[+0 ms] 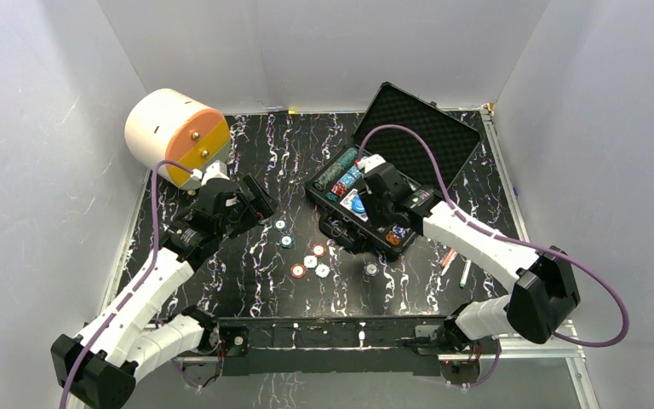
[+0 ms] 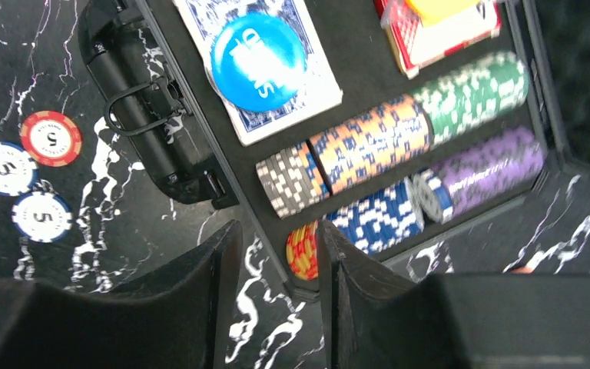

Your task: Pack up texas hold em set

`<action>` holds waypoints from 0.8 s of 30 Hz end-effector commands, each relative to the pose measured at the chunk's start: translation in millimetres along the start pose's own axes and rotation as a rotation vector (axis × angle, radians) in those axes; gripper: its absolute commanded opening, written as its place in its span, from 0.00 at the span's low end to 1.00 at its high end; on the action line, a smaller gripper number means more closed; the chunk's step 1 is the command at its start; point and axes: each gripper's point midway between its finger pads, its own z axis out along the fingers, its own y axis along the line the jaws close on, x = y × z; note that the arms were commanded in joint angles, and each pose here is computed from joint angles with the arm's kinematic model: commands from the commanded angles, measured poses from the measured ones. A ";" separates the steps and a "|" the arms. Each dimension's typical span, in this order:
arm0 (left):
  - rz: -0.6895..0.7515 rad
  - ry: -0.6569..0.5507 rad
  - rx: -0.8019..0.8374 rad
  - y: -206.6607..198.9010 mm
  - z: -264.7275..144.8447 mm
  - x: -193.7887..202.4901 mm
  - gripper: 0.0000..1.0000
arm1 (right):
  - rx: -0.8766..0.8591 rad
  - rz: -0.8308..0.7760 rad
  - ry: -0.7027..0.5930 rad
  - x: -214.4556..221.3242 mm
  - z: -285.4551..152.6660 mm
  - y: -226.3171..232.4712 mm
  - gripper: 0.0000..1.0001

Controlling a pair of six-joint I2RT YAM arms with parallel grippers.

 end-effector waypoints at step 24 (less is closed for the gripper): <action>0.092 -0.048 -0.023 8.4 -10.0 -10.7 0.94 | 0.106 0.485 0.310 113.1 20.3 63.6 0.62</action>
